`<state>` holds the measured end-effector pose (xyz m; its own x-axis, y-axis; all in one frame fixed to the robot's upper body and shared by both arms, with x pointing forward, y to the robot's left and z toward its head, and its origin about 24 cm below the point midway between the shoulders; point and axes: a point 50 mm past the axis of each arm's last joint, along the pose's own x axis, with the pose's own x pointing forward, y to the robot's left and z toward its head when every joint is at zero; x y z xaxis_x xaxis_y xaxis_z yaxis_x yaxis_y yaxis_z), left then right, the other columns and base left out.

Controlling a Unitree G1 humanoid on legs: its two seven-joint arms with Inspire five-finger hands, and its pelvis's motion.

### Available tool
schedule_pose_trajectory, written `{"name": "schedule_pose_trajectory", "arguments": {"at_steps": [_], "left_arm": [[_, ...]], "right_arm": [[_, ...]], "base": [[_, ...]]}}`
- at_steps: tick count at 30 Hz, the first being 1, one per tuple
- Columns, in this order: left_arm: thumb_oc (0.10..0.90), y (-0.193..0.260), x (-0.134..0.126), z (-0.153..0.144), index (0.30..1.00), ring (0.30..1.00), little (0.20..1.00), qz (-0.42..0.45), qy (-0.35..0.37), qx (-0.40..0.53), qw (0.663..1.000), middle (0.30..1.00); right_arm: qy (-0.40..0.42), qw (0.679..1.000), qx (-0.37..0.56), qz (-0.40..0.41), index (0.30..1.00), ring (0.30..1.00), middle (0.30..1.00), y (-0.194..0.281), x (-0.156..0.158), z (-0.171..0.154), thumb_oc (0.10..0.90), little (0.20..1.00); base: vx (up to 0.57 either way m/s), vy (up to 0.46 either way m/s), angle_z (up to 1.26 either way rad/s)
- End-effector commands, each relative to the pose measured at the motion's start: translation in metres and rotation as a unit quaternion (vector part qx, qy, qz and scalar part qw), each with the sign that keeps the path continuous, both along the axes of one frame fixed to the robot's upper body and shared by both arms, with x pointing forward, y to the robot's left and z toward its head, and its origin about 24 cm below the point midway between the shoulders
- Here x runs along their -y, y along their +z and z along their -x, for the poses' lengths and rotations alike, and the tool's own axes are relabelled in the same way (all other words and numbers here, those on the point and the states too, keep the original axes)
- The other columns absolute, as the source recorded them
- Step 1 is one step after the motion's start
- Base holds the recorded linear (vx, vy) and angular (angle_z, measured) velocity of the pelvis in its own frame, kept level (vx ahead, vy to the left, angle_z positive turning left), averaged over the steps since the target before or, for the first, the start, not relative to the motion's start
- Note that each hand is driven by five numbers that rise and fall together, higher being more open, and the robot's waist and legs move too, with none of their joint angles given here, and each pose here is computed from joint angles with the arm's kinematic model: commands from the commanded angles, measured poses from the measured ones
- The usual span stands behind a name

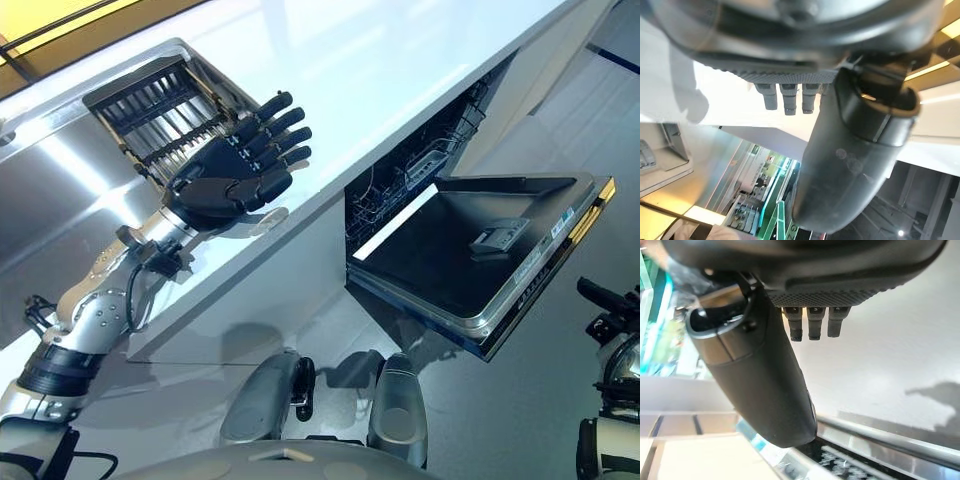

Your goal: Pick up plates and place into dishwasher.

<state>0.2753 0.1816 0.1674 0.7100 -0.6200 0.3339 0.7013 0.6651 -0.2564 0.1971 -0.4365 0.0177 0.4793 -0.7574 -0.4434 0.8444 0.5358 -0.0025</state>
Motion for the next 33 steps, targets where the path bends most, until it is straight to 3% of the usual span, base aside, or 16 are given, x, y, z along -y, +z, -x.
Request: {"name": "schedule_pose_trajectory", "arguments": {"at_steps": [1, 8, 18, 25, 29, 33], "left_arm": [[0.800, 0.002, 0.016, 0.003, 0.900, 0.900, 0.900, 0.061, -0.027, 0.024, 0.997, 0.900], [0.800, -0.001, 0.018, 0.004, 0.900, 0.900, 0.900, 0.058, -0.032, 0.013, 0.998, 0.900], [0.800, 0.003, 0.027, 0.004, 0.900, 0.900, 0.900, 0.056, -0.054, 0.010, 0.997, 0.900], [0.800, 0.007, 0.029, 0.001, 0.900, 0.900, 0.900, 0.056, -0.052, 0.002, 0.997, 0.900], [0.800, 0.005, 0.024, 0.000, 0.900, 0.900, 0.900, 0.058, -0.047, -0.004, 0.997, 0.900], [0.800, 0.003, 0.019, -0.001, 0.900, 0.900, 0.900, 0.058, -0.047, -0.012, 0.997, 0.900]], "right_arm": [[-0.022, 0.999, 0.047, 0.016, 0.900, 0.900, 0.900, 0.014, 0.012, 0.001, 0.800, 0.900], [0.024, 0.996, 0.049, -0.071, 0.900, 0.900, 0.900, -0.020, -0.013, -0.002, 0.800, 0.900], [0.183, 0.968, 0.079, -0.151, 0.900, 0.900, 0.900, -0.040, -0.067, -0.041, 0.800, 0.900], [0.323, 0.907, 0.175, -0.208, 0.900, 0.900, 0.900, -0.017, -0.112, -0.091, 0.800, 0.900], [0.432, 0.842, 0.241, -0.216, 0.900, 0.900, 0.900, 0.013, -0.142, -0.117, 0.800, 0.900], [0.490, 0.787, 0.306, -0.217, 0.900, 0.900, 0.900, 0.042, -0.157, -0.132, 0.800, 0.900]], "base": [[-0.01, -0.037, -0.11], [0.00, -0.033, -0.07], [0.00, -0.022, -0.02], [0.01, -0.013, -0.02], [0.03, -0.016, -0.04], [0.04, -0.023, 0.03]]}}
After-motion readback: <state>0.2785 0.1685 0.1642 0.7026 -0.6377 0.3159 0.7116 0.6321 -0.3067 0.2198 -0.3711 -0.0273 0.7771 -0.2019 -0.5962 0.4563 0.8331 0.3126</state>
